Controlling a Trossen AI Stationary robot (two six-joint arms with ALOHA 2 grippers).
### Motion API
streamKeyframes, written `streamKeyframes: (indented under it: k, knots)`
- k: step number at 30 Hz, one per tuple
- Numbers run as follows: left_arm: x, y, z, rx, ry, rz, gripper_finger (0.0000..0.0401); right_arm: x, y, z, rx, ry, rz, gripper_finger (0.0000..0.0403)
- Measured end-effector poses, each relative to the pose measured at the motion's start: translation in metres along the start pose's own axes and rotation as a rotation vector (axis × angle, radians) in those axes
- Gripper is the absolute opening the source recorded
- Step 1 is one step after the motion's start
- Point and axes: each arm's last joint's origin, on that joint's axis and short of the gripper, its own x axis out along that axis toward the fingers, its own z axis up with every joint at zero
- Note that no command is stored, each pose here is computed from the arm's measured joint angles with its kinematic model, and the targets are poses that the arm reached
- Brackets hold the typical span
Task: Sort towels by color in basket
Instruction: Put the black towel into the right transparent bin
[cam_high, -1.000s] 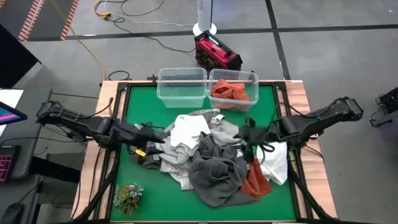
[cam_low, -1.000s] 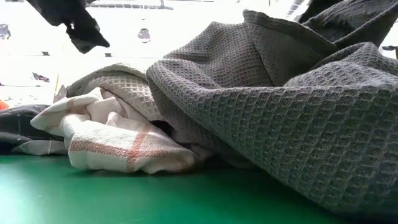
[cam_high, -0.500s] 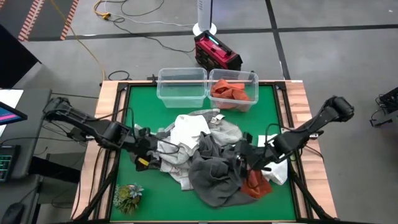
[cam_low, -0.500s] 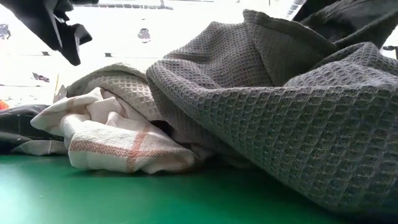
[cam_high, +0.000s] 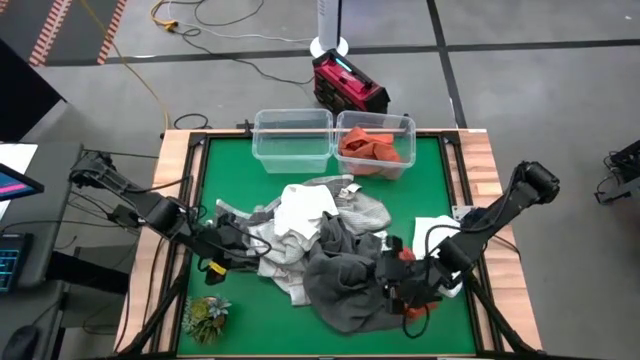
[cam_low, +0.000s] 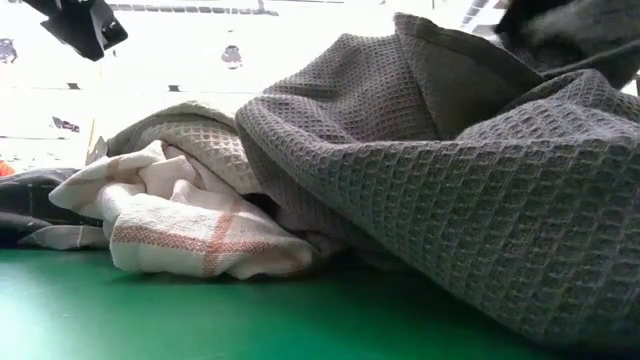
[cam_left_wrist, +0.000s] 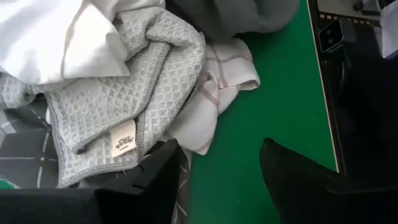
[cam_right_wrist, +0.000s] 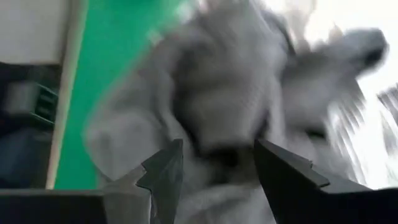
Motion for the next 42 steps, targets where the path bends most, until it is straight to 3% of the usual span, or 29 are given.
streamKeyframes:
  k: [5,14,21,25,32,38,42]
  knots:
    - [0.000,-0.001,0.000,-0.020,0.001,-0.002,0.0208,-0.008,-0.002,-0.013,0.062,0.174,-0.131,0.0227]
    - [0.000,-0.001,0.000,-0.046,-0.014,0.018,0.0208,0.005,-0.006,-0.057,0.149,0.470,-0.168,0.0227]
    - [0.000,0.000,0.000,-0.084,-0.015,0.022,0.0208,0.025,-0.009,-0.081,0.200,0.495,-0.136,0.0208]
    - [0.000,0.000,0.000,-0.084,-0.015,0.022,0.0208,0.028,-0.014,-0.083,0.186,0.504,-0.148,0.0171]
    - [0.000,0.000,0.000,-0.081,-0.019,0.026,0.0208,0.036,-0.008,-0.071,0.078,0.412,-0.013,0.0022]
    - [0.000,-0.002,0.003,-0.084,-0.054,0.018,0.0208,0.033,-0.003,-0.045,-0.033,0.157,0.073,0.0042]
    - [0.000,-0.004,0.007,-0.070,-0.089,-0.004,0.0208,0.020,-0.005,-0.026,-0.108,-0.070,0.010,0.0038]
